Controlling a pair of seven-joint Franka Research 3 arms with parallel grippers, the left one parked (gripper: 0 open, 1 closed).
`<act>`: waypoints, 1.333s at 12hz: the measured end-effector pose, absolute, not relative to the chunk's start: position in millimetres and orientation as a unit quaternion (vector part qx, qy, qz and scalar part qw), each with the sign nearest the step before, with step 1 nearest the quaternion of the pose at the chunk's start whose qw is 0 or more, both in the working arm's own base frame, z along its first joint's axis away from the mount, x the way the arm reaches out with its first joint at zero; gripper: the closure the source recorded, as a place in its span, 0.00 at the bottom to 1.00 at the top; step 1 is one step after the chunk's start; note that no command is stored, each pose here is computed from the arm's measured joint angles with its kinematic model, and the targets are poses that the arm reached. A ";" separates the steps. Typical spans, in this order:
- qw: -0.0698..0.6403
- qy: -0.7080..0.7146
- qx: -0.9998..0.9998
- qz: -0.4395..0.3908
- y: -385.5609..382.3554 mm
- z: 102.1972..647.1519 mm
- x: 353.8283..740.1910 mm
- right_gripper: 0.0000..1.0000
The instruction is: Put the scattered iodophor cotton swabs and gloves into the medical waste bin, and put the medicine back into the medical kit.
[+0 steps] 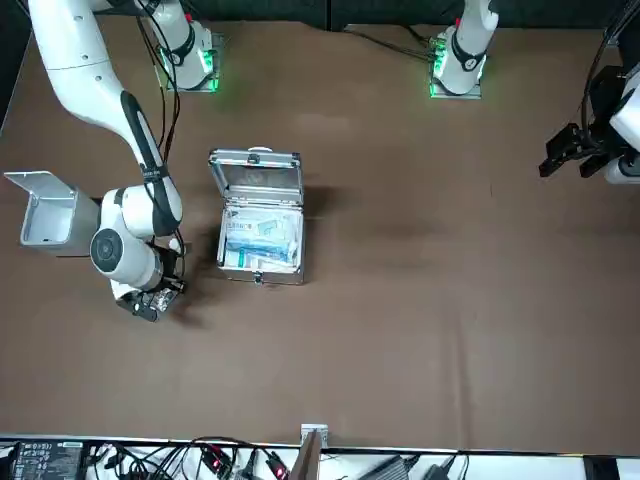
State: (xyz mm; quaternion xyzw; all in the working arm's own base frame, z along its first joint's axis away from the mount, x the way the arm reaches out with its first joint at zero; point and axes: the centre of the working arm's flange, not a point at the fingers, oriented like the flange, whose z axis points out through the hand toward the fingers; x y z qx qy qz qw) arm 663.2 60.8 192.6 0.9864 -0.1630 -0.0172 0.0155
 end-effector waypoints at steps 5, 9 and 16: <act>0.015 -0.163 0.986 -0.016 60.8 193.5 664.2 0.82; 0.015 -0.164 0.986 -0.016 60.3 193.6 664.4 0.76; 0.013 -0.184 0.983 -0.005 59.7 202.2 671.5 0.69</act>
